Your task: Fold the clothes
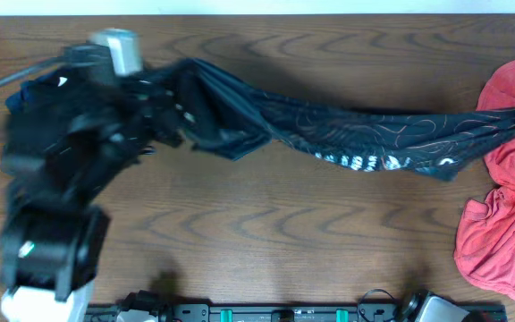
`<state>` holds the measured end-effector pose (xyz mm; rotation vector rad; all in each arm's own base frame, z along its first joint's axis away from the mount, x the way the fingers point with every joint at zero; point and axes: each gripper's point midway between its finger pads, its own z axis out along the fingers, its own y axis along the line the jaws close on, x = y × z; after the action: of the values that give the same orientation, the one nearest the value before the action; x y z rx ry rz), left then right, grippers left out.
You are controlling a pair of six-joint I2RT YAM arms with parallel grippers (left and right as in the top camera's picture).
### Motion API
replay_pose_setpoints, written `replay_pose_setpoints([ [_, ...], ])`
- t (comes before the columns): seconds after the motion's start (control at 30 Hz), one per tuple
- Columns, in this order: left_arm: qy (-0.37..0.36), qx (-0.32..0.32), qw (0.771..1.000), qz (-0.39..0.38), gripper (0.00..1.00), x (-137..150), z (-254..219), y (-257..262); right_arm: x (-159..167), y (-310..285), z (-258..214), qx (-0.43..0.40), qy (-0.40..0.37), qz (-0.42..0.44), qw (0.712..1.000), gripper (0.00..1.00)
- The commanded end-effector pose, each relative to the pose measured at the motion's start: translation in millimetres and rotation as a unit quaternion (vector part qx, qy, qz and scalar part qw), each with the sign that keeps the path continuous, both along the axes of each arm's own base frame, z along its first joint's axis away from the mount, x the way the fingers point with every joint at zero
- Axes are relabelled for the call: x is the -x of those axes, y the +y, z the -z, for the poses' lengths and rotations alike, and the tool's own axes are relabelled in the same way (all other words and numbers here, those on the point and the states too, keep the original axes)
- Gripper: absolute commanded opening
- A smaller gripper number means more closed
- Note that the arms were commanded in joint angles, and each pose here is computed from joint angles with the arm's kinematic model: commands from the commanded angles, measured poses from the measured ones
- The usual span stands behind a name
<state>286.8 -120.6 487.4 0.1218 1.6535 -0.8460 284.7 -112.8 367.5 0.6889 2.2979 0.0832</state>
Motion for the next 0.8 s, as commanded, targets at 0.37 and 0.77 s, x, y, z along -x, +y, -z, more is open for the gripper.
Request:
replay_pose_setpoints([
  [0.37,0.074,-0.031,0.995,-0.056,0.06,-133.0,62.5,20.5,-83.2,-7.3,-0.3,0.023,-0.041,-0.051,0.998,0.01],
  [0.77,-0.031,0.042,0.992,-0.115,0.06,-294.2,99.8,33.1,-267.8,24.1,7.7,-0.013,-0.222,-0.048,0.974,0.01],
])
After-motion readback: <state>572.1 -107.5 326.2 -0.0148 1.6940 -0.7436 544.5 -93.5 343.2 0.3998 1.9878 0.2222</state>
